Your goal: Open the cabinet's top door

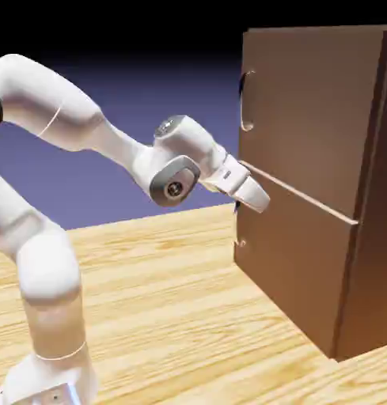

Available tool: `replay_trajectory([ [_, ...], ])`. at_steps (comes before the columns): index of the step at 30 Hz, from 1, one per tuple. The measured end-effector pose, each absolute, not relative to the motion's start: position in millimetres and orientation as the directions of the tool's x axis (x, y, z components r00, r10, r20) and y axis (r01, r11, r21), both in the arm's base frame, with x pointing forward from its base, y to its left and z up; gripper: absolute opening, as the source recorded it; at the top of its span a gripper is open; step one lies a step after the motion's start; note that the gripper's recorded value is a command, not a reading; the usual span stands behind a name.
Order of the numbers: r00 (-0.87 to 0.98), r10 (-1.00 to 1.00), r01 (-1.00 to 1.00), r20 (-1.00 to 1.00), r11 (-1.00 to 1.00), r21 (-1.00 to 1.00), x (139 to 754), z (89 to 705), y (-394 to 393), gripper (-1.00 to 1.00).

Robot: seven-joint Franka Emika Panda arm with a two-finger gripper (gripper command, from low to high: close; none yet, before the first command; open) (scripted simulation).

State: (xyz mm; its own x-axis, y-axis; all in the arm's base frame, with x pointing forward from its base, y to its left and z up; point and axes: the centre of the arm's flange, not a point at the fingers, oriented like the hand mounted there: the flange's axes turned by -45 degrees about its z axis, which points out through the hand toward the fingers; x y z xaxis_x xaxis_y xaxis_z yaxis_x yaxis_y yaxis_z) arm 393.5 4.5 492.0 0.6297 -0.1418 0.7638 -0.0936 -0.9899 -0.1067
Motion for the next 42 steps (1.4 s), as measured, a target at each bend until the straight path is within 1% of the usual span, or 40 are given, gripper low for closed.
replay_trajectory([
  [4, 0.483, -0.41, -0.24, 0.773, -0.912, -0.334, 395, 540, 9, 0.0],
  [9, 0.27, -0.689, -0.315, 0.673, -0.724, -0.614, 391, 594, 22, 0.0],
  [15, 0.051, -0.911, -0.27, 0.41, -0.408, -0.872, 382, 645, 50, 0.0],
  [21, -0.067, -0.996, -0.143, 0.052, -0.042, -0.989, 374, 677, 89, 0.0],
  [26, -0.084, -0.961, -0.035, -0.263, 0.266, -0.963, 372, 688, 128, 0.0],
  [31, -0.052, -0.833, 0.037, -0.551, 0.55, -0.834, 376, 684, 170, 0.0],
  [37, 0.0, -0.569, 0.062, -0.822, 0.821, -0.568, 390, 658, 220, 0.0],
  [42, 0.016, -0.278, 0.049, -0.96, 0.96, -0.277, 408, 618, 259, 0.0],
])
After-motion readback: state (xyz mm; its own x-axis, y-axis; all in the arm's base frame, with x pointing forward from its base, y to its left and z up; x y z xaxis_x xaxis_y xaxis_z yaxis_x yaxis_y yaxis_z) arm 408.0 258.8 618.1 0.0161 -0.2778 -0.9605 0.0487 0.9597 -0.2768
